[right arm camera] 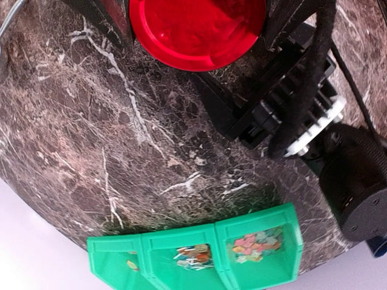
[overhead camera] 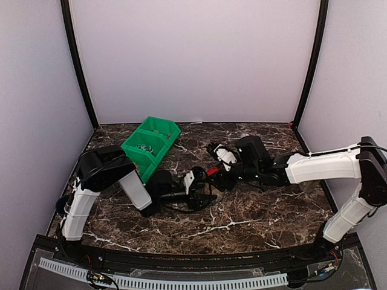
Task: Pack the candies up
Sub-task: Screw the bottle lid onto the packing bottle.
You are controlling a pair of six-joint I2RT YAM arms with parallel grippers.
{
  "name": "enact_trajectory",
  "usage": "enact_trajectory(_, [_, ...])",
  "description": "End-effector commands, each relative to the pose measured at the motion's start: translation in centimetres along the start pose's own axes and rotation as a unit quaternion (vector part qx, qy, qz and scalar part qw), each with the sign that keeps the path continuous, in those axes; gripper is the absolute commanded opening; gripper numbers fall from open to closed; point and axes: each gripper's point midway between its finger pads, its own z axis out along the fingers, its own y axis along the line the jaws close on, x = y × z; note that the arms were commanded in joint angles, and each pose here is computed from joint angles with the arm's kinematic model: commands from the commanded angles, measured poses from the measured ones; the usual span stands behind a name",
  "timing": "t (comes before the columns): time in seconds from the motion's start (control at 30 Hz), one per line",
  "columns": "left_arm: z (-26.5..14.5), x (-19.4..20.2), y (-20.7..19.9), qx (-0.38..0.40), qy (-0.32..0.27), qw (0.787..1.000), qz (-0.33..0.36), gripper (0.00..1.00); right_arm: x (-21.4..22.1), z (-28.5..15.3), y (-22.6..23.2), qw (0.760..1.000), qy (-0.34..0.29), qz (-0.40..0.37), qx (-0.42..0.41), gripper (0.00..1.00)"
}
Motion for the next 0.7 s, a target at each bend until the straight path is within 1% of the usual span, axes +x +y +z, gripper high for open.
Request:
enact_trajectory(0.0, [-1.2, 6.2, 1.8, -0.058, 0.110, 0.991, -0.038, 0.68, -2.7, 0.2, -1.8, 0.994, -0.037, 0.064, 0.075, 0.73])
enact_trajectory(0.1, [-1.2, 6.2, 1.5, -0.050, 0.110, 0.992, -0.037, 0.68, -3.3, -0.9, -2.3, 0.994, -0.039, 0.051, 0.091, 0.80])
enact_trajectory(0.2, [-1.2, 6.1, 0.8, -0.030, 0.106, 0.993, -0.035, 0.68, -3.6, -2.5, -2.9, 0.994, -0.036, 0.027, 0.103, 0.90])
enact_trajectory(0.3, [-1.2, 5.7, -0.1, -0.004, 0.098, 0.995, -0.035, 0.69, -3.6, -4.1, -3.0, 0.995, -0.028, -0.001, 0.094, 0.99])
enact_trajectory(0.47, [-1.6, 4.7, -2.1, 0.050, 0.074, 0.995, -0.032, 0.70, -1.8, -5.7, -2.0, 0.997, -0.007, -0.058, 0.047, 0.97])
enact_trajectory(0.6, [-2.4, 3.4, -4.9, 0.126, 0.044, 0.991, -0.033, 0.71, -0.6, -6.5, 1.8, 0.991, -0.029, -0.121, -0.056, 0.98])
enact_trajectory(0.63, [-2.7, 3.2, -6.0, 0.157, 0.039, 0.986, -0.037, 0.71, -0.5, -6.6, 2.2, 0.988, -0.037, -0.131, -0.066, 0.99])
enact_trajectory(0.67, [-2.9, 3.1, -6.4, 0.171, 0.038, 0.984, -0.038, 0.71, -0.8, -6.7, 2.5, 0.986, -0.047, -0.140, -0.073, 0.99])
